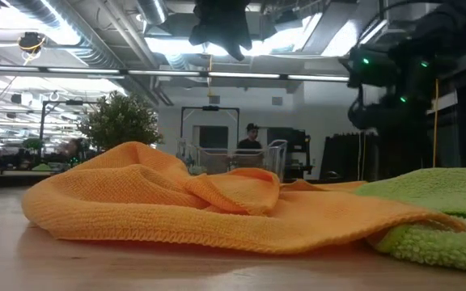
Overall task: Fold microfiber towels
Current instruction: Fold the top orange microfiber cloth
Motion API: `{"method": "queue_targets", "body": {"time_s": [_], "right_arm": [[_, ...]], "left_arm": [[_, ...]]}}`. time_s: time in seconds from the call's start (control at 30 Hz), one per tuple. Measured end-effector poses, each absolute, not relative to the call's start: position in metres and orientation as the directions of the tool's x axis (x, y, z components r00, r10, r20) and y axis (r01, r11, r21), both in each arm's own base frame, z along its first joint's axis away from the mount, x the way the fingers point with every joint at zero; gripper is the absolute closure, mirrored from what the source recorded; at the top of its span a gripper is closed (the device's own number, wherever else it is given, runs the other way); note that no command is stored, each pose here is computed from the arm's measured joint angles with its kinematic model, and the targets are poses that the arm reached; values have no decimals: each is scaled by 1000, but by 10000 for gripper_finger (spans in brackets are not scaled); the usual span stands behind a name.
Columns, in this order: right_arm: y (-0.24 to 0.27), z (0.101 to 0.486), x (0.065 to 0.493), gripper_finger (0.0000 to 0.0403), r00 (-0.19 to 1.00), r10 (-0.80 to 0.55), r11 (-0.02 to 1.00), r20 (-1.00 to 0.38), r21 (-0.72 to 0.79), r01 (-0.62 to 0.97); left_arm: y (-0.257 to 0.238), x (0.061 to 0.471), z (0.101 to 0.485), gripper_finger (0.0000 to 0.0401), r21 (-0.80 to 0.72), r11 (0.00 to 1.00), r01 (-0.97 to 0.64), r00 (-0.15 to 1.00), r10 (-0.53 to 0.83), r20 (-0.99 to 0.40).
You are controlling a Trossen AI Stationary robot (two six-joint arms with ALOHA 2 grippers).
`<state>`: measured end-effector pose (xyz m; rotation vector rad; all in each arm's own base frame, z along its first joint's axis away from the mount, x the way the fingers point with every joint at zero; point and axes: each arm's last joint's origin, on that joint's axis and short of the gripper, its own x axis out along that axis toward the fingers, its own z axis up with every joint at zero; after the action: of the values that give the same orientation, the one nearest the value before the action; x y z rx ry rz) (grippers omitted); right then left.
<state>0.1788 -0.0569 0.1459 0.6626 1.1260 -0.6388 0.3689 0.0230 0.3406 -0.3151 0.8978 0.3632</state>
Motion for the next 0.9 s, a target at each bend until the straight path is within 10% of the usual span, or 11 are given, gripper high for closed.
{"method": "queue_targets", "body": {"time_s": [0.9], "right_arm": [[-108, 145, 153, 289, 104, -433, 557, -896, -175, 812]], "left_arm": [[23, 369, 341, 277, -111, 897, -429, 573, 175, -800]]}}
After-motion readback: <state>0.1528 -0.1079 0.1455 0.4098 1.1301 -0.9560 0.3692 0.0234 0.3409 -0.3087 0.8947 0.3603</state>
